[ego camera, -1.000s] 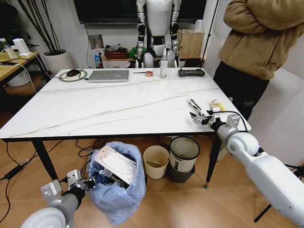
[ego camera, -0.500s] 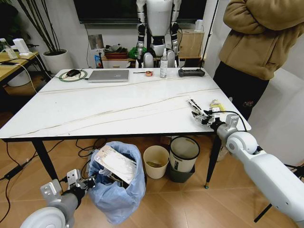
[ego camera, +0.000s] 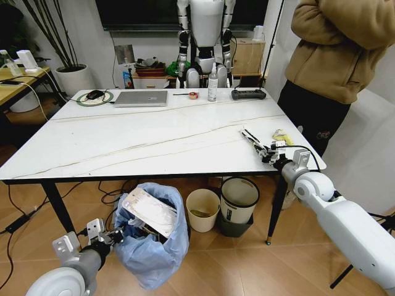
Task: Pick up the trash bin and place the trash from the table into it.
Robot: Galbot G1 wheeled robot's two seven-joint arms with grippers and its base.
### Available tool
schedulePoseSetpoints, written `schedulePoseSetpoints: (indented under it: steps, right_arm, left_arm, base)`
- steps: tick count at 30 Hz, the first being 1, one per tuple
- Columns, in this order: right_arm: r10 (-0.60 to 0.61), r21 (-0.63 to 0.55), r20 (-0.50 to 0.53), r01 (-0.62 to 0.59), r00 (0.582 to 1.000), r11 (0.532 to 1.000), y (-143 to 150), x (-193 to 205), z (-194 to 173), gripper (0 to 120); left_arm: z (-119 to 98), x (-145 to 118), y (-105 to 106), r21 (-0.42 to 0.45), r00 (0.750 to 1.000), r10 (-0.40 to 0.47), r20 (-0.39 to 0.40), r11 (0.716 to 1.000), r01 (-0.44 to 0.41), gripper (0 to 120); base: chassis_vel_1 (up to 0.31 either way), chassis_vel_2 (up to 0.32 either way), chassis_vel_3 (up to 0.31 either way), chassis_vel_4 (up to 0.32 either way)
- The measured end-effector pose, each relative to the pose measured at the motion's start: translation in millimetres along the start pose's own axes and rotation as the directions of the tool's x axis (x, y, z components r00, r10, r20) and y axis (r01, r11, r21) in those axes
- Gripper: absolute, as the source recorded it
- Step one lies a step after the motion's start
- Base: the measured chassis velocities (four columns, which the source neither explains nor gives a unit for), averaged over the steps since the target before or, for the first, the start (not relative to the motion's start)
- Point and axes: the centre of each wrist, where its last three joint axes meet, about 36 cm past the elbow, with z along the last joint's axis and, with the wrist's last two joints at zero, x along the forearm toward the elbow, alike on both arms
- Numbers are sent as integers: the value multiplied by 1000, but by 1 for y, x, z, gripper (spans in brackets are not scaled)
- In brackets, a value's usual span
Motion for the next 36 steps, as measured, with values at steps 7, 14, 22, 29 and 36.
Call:
schedulePoseSetpoints:
  steps: [7,14,22,29,36]
  right_arm:
    - [-112,-13,88,113,990,993,23,21,-18,0]
    - [-334,-17,135,339,933,941,87,72,-30,0]
    - [-540,-97,175,560,824,823,164,95,-13,0]
    - [-626,-106,197,652,754,751,195,74,14,0]
    - [-662,-116,191,686,725,718,215,62,29,0]
  left_arm:
    - [0,0,0,1,1000,2,1,1000,-2,0]
    - [-1,1,-2,2,1000,11,-1,1000,-11,0]
    - [-2,5,-1,-2,1000,6,-6,1000,-6,0]
    - [-3,7,1,-2,1000,-4,-6,1000,4,0]
    - [-8,3,0,6,1000,-3,9,1000,3,0]
  base:
    - [0,0,0,0]
    - [0,0,0,0]
    - [0,0,0,0]
    - [0,0,0,0]
    - [0,0,0,0]
